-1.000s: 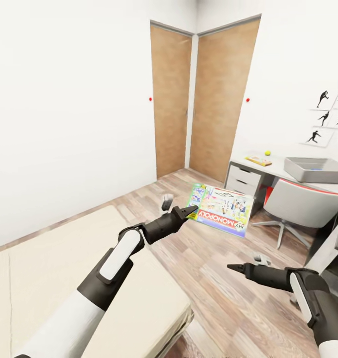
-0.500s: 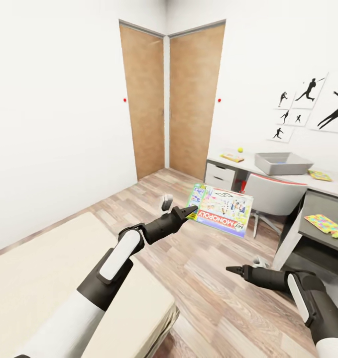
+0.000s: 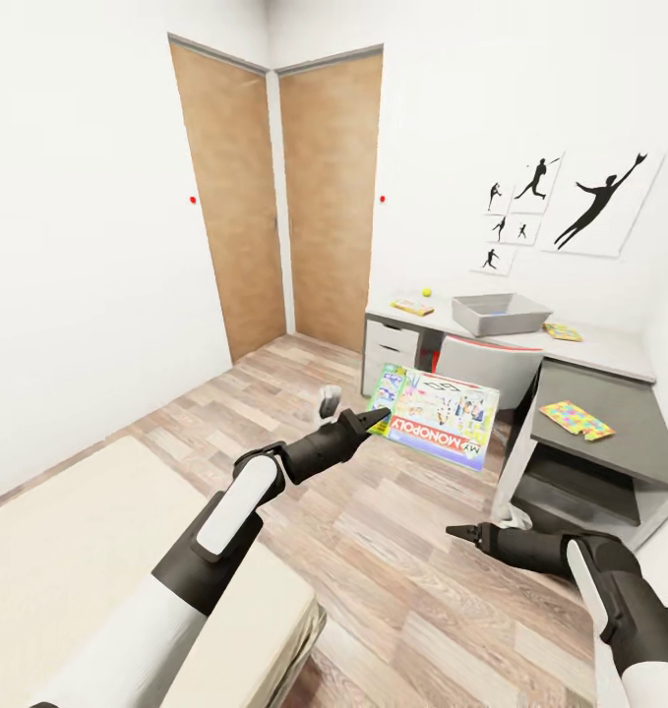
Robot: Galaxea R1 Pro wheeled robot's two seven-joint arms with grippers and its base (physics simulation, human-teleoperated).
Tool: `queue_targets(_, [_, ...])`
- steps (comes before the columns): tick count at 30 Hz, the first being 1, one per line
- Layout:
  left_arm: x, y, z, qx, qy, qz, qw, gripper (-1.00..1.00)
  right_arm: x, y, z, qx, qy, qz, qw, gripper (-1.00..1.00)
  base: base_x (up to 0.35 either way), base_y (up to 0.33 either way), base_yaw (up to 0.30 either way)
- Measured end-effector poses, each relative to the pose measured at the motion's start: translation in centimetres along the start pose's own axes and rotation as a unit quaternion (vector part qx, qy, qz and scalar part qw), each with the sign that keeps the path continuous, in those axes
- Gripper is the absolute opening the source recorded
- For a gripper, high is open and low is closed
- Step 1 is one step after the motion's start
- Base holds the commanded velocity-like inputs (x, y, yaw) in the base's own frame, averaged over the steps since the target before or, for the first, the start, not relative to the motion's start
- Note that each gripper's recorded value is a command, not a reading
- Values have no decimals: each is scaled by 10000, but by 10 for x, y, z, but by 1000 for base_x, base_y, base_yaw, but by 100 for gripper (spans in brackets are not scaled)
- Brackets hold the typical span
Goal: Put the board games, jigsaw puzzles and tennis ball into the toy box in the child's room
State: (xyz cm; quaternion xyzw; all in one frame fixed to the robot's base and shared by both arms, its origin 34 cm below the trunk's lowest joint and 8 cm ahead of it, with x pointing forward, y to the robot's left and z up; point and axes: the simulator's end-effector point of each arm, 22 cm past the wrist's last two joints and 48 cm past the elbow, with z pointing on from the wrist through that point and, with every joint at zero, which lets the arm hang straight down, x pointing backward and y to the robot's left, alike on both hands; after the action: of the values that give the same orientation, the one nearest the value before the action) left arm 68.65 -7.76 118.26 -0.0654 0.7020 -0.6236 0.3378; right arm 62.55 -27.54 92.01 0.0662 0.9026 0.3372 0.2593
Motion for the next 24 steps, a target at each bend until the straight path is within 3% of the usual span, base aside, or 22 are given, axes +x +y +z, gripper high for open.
queue_targets(24, [1, 0, 1, -2, 8, -16, 10000, -100, -3, 14, 20, -99, 121, 88, 9998, 100, 0, 0, -290])
